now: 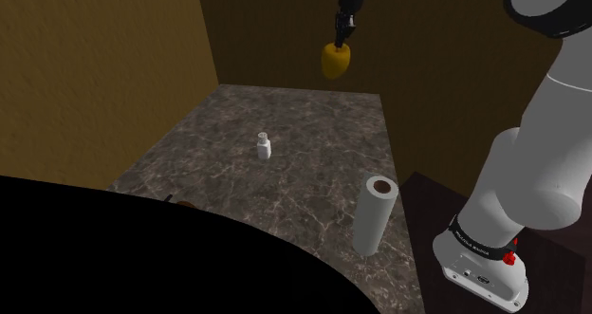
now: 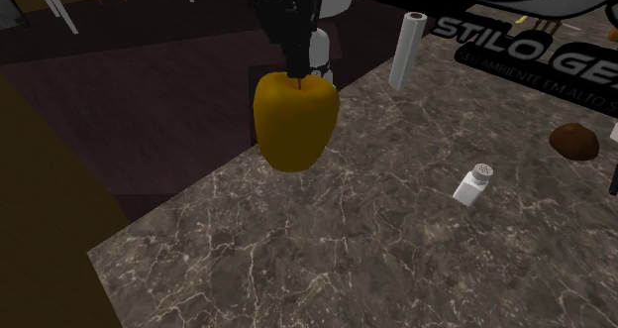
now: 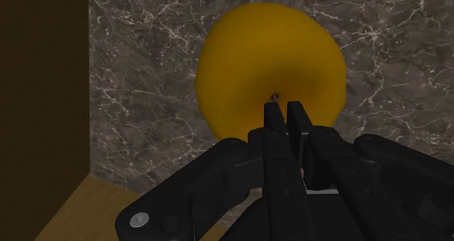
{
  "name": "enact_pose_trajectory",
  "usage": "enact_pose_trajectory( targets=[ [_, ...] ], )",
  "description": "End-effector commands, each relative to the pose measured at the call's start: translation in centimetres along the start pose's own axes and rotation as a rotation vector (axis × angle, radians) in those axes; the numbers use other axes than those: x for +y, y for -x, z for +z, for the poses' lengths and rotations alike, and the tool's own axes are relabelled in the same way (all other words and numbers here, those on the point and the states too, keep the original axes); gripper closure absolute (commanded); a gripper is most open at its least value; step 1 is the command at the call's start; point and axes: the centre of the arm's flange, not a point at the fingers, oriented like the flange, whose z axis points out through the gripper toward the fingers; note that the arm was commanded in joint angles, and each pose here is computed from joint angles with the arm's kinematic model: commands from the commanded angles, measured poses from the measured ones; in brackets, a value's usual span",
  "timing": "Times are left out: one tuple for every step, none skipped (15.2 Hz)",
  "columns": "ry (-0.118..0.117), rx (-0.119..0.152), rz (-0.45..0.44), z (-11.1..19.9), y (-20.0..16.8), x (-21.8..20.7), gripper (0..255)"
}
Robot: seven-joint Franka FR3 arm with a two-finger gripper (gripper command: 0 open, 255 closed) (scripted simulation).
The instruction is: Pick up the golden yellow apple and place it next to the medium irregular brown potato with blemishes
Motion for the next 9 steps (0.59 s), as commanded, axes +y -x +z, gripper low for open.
enact_pose_trajectory(
  targets=[
    [0.001,0.000,0.001,0.1,-2.2,-1.4,255],
    [0.001,0.000,0.001,0.1,-3.3,-2.1,255],
    [0.001,0.000,0.001,0.2,-4.4,-2.8,255],
    [0.001,0.000,0.001,0.2,-5.5,-3.5,255],
    [0.001,0.000,0.001,0.3,-6.7,-4.2,255],
    [0.001,0.000,0.001,0.3,-7.8,-4.9,255],
    [0.001,0.000,0.001,0.3,-8.9,-5.6,255],
    [0.001,0.000,0.001,0.4,-10.0,-6.3,255],
    [0.001,0.000,0.001,0.4,-11.1,-7.0,255]
  ],
)
